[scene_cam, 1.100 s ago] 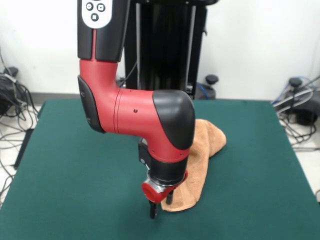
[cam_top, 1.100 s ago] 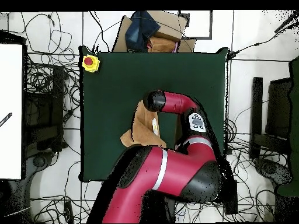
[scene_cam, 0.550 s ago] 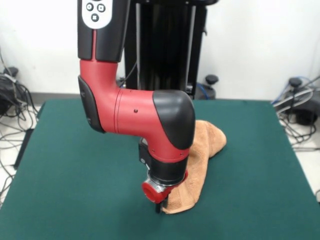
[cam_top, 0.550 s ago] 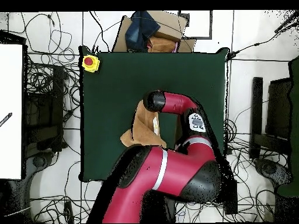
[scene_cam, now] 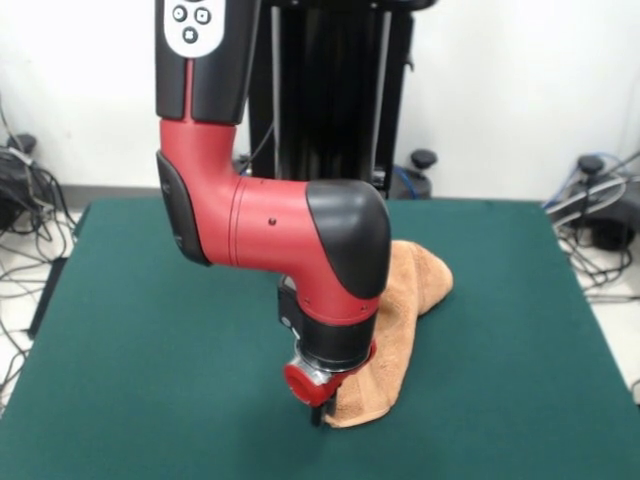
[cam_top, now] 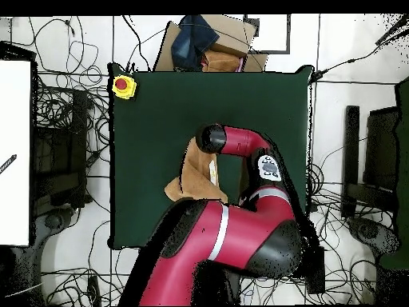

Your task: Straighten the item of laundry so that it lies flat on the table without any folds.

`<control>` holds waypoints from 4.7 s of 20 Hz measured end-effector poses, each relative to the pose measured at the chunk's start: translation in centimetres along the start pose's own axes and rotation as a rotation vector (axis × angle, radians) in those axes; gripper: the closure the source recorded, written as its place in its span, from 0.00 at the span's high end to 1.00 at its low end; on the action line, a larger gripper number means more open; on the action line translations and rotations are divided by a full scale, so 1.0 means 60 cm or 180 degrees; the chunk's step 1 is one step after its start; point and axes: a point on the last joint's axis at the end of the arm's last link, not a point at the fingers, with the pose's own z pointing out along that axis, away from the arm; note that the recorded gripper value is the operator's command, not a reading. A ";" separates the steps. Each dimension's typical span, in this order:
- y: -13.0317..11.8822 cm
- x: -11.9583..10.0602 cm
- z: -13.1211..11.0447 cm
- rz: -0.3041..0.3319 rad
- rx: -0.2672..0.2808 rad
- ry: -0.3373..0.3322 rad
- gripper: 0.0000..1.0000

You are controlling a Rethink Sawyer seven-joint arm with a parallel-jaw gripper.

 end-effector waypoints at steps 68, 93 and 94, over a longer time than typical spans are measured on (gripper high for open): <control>0.098 0.106 -0.592 -0.0058 0.0582 -0.0064 0.00; 0.091 0.138 -0.626 -0.0039 0.0667 -0.0002 0.00; 0.086 0.146 -0.637 0.0007 0.0668 0.0003 0.00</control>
